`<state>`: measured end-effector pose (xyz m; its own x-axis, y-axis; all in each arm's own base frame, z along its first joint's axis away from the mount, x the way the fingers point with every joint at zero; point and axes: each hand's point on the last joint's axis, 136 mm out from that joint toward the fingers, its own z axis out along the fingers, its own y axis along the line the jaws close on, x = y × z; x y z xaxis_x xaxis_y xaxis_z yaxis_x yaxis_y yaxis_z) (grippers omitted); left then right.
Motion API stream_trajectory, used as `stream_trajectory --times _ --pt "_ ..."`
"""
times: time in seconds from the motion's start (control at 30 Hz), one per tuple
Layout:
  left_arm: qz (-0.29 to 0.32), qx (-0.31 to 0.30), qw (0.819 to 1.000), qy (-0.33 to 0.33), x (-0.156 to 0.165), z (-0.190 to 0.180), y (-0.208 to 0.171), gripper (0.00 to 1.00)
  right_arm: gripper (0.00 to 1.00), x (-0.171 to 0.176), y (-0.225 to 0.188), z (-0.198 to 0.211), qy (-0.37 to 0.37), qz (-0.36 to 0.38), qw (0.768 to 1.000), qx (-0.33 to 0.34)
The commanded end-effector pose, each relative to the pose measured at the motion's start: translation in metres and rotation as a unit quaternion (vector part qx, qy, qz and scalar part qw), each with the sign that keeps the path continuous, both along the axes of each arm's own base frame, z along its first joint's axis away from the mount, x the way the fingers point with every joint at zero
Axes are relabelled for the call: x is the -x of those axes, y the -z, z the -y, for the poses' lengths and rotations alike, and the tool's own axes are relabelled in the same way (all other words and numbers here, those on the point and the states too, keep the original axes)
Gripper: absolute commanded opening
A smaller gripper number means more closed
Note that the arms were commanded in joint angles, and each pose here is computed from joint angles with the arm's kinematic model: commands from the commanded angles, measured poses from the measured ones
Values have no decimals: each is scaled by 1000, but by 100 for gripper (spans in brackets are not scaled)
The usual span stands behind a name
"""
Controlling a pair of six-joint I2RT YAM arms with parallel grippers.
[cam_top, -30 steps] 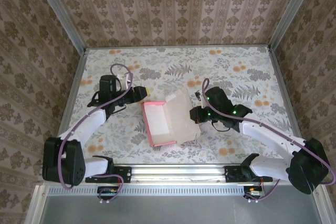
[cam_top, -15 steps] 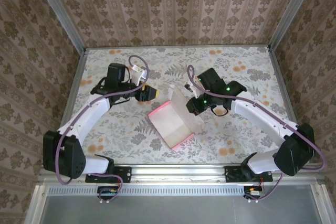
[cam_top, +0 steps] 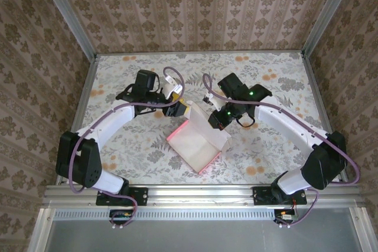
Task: Fold the paper box
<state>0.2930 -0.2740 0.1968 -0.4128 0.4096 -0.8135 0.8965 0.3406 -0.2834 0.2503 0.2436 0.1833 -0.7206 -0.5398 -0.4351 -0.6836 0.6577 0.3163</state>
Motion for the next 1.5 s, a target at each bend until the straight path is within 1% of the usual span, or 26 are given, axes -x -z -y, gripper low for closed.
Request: stream_trajectory --times 0.0,0.17,0.27,0.37,0.63,0.67,0.73,0.87,0.9,1.0,1.17,1.2,1.27,1.33,1.4,1.47 --pt "32 9 999 23 -3 4 -4 57 7 6 -4 -2 -23 -11 1000 -1" --pt "29 11 999 28 -5 7 0 57 7 6 -4 -4 -30 -13 999 -5" --pt "25 13 999 39 2 11 1 56 7 5 -2 -2 -29 -10 1000 1" --pt "17 8 999 48 11 15 7 52 7 2 -1 0 -24 -5 1000 8" --pt "-1 3 999 38 17 12 20 42 6 -7 -4 1 -13 10 1000 14" --pt "-1 2 999 39 18 13 20 38 6 -8 -3 0 -13 10 1000 14" --pt "-1 -4 999 38 19 14 23 34 7 -10 -5 0 -12 15 1000 13" --pt "0 -26 999 26 19 14 30 28 7 -12 -8 -1 -20 25 999 12" --pt "0 -28 999 23 19 15 30 25 6 -12 -8 -1 -22 24 999 12" --pt "13 -34 999 8 18 15 23 20 7 -11 -4 -1 -22 17 999 17" --pt "41 -44 998 -19 13 11 13 19 7 -12 3 -4 -18 20 999 19" --pt "44 -42 998 -23 13 10 12 19 8 -13 4 -5 -17 22 999 19" --pt "50 -41 997 -34 11 8 12 14 13 -16 4 -6 -10 27 999 16" --pt "54 -43 997 -45 10 5 13 13 16 -21 3 -7 1 34 999 11" --pt "53 -34 996 -61 9 3 13 11 26 -26 0 -9 17 42 999 3" --pt "55 -23 995 -81 8 1 12 10 33 -32 -5 -10 36 53 998 -6"
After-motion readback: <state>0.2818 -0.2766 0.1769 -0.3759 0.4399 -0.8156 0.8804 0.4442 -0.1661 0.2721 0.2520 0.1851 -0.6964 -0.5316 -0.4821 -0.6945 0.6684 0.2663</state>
